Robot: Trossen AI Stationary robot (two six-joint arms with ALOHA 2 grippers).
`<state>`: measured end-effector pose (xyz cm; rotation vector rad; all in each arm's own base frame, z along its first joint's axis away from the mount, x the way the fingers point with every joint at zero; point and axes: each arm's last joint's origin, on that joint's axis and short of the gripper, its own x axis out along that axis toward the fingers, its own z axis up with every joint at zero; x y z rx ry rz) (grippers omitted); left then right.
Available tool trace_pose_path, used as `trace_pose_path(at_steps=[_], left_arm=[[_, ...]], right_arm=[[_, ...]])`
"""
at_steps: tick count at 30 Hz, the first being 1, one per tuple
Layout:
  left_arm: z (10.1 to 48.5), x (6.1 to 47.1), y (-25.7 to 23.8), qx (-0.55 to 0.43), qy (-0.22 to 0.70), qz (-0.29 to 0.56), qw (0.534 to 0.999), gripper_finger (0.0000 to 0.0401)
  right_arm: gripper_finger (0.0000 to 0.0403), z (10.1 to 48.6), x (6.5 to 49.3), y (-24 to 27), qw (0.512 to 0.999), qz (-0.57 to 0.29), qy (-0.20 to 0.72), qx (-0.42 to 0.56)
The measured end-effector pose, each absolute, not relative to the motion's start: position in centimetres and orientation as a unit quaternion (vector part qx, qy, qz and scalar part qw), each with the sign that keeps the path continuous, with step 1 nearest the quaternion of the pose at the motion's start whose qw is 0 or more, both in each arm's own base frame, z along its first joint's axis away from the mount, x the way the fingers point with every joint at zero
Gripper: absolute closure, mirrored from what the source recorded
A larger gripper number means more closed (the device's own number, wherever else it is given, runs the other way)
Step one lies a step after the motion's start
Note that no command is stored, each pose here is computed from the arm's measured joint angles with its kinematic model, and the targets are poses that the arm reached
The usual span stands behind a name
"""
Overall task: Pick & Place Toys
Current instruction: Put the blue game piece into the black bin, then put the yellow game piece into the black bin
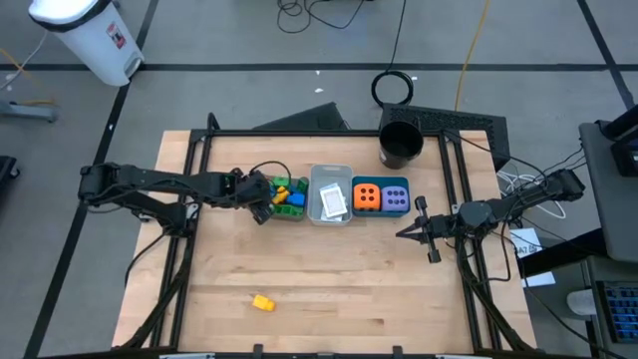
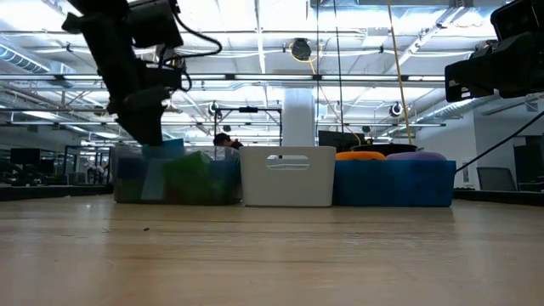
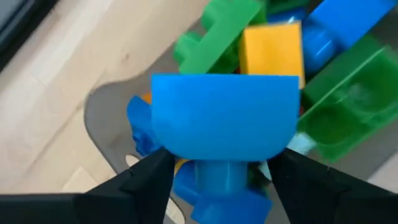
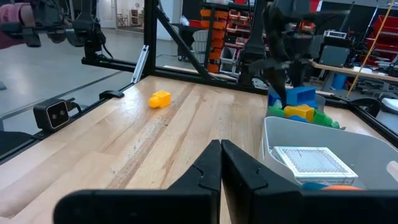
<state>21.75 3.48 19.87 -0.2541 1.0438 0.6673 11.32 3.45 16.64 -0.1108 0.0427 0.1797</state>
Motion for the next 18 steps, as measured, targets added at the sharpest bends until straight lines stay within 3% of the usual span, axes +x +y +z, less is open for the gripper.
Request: trace_pose_path(at_steps=[9, 18], left_arm=[[23.5, 21.7, 3.2, -0.136, 0.464, 0.27, 0.832, 0.012], [25.3, 22.3, -1.1, -0.156, 0.453, 0.118, 0.87, 0.0119]], right_arm=[[0.0399, 16.6, 11.3, 3.4, 0.994, 0.09, 0.021, -0.055], [0.0399, 16.6, 11.3, 3.4, 0.994, 0.09, 0.021, -0.055]])
